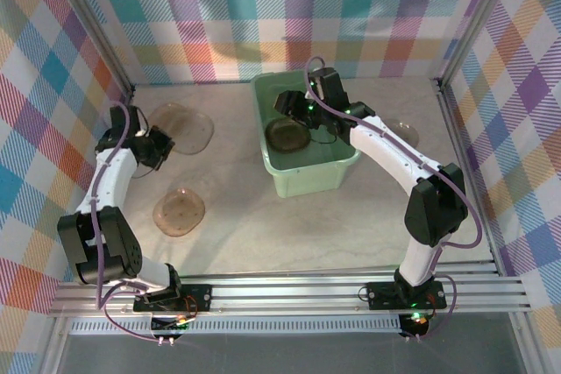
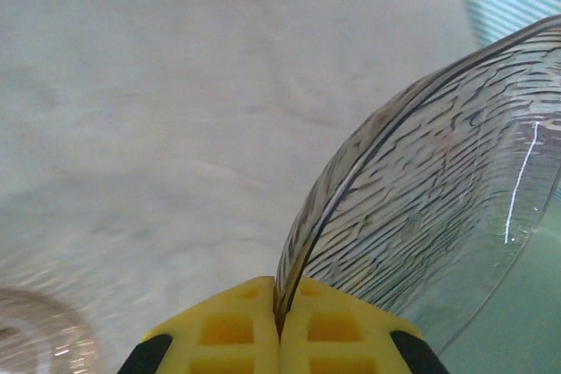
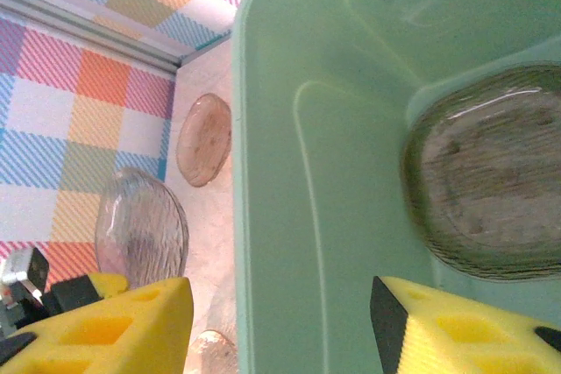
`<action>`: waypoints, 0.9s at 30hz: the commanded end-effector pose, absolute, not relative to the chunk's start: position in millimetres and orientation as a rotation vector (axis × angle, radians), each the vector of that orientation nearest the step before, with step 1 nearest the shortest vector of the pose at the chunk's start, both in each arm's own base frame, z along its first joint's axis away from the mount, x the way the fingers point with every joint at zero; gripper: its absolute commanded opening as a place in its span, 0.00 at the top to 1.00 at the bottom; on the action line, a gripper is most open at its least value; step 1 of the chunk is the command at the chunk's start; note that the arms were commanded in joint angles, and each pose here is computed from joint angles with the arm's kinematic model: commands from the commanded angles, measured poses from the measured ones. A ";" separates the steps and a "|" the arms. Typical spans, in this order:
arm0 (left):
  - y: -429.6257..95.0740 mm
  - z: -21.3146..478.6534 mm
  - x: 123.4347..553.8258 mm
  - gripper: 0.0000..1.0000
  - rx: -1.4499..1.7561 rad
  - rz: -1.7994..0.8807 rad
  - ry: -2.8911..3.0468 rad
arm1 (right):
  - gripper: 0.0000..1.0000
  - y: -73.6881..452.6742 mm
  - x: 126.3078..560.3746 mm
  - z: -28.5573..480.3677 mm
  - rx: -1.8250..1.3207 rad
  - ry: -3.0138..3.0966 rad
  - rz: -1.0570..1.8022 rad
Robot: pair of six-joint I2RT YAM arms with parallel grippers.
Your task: Place the plates into the plastic bin on the countertop
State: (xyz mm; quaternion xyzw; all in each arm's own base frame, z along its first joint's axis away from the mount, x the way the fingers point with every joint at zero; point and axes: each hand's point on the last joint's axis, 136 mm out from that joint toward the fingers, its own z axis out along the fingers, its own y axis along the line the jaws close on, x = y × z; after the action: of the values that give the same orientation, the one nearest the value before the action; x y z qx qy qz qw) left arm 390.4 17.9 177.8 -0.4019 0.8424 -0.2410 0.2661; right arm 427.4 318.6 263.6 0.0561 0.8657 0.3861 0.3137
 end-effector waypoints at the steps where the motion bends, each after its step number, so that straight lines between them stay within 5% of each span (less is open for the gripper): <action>1: -8.9 248.4 422.6 1.00 -0.869 -0.733 2.112 | 0.44 332.5 417.5 315.3 0.016 2.125 1.154; 10: -78.6 340.4 458.7 1.00 -0.560 -0.870 1.925 | 0.45 330.8 397.0 345.4 -0.070 1.978 1.195; 27: -150.1 395.9 450.5 1.00 -0.315 -0.860 1.868 | 0.56 338.8 397.5 382.3 -0.057 1.718 1.353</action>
State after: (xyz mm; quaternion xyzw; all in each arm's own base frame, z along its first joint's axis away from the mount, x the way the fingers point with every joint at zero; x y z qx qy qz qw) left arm 452.9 -147.5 375.6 -0.1454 0.7832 -0.3664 0.4808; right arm 399.4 338.7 354.4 -0.0206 0.7375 0.5241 0.4255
